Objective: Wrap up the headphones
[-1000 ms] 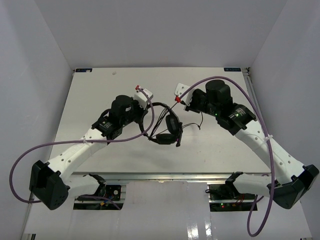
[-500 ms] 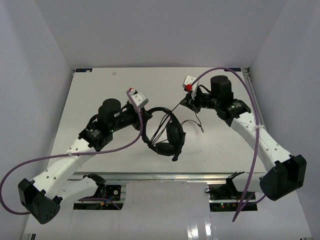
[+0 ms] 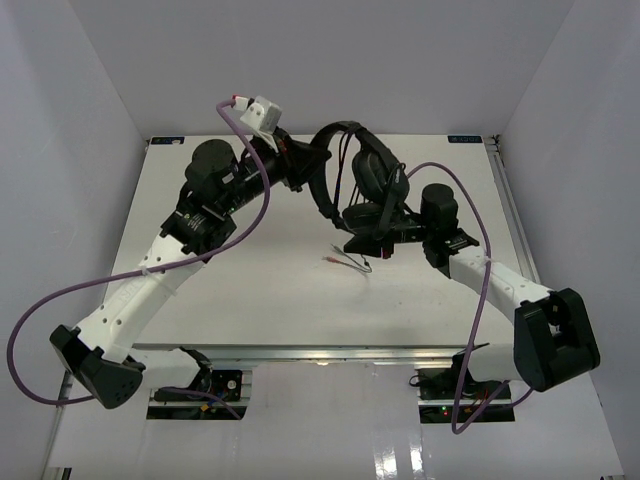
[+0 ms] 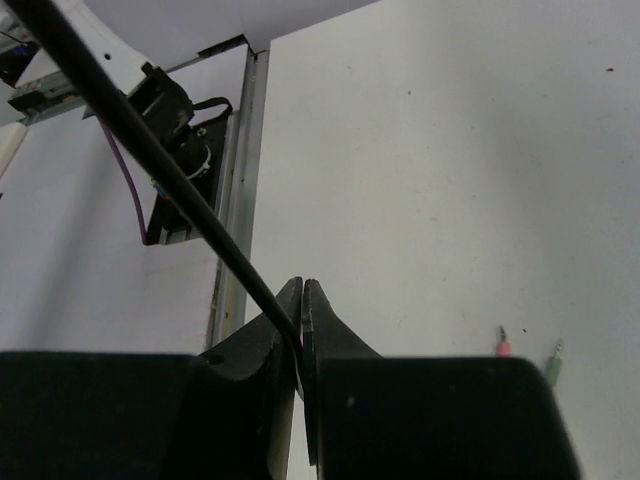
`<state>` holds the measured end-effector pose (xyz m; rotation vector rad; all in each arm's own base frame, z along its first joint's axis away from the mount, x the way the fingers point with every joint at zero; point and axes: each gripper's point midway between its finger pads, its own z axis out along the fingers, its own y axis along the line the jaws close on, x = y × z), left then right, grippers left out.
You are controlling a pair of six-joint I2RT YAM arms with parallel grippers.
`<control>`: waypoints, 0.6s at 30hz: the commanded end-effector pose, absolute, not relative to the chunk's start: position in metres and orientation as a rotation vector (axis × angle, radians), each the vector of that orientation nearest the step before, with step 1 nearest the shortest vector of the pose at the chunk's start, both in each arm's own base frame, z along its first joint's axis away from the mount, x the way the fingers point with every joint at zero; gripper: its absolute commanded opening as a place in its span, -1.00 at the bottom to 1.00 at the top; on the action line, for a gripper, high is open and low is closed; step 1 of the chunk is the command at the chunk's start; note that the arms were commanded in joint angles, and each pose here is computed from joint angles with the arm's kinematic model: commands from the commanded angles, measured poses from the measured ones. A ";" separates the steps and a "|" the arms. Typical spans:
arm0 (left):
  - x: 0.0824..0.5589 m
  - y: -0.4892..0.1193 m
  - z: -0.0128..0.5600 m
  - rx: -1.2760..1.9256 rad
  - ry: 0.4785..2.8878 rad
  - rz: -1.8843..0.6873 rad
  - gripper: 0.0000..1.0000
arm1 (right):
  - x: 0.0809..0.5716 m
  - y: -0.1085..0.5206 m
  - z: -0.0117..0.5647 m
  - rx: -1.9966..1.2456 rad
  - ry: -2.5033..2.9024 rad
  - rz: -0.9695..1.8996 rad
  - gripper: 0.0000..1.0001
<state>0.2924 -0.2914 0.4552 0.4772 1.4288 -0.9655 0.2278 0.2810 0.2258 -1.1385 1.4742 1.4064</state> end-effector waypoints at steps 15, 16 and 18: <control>0.384 -0.179 0.543 -0.373 1.204 -0.528 -1.00 | 0.170 0.280 0.251 -1.209 1.283 1.477 -0.85; 0.391 -0.179 0.535 -0.354 1.226 -0.460 -1.00 | 0.171 0.281 0.253 -1.209 1.278 1.462 -0.85; 0.401 -0.173 0.523 -0.336 1.254 -0.347 -1.00 | 0.169 0.281 0.252 -1.210 1.302 1.450 -0.85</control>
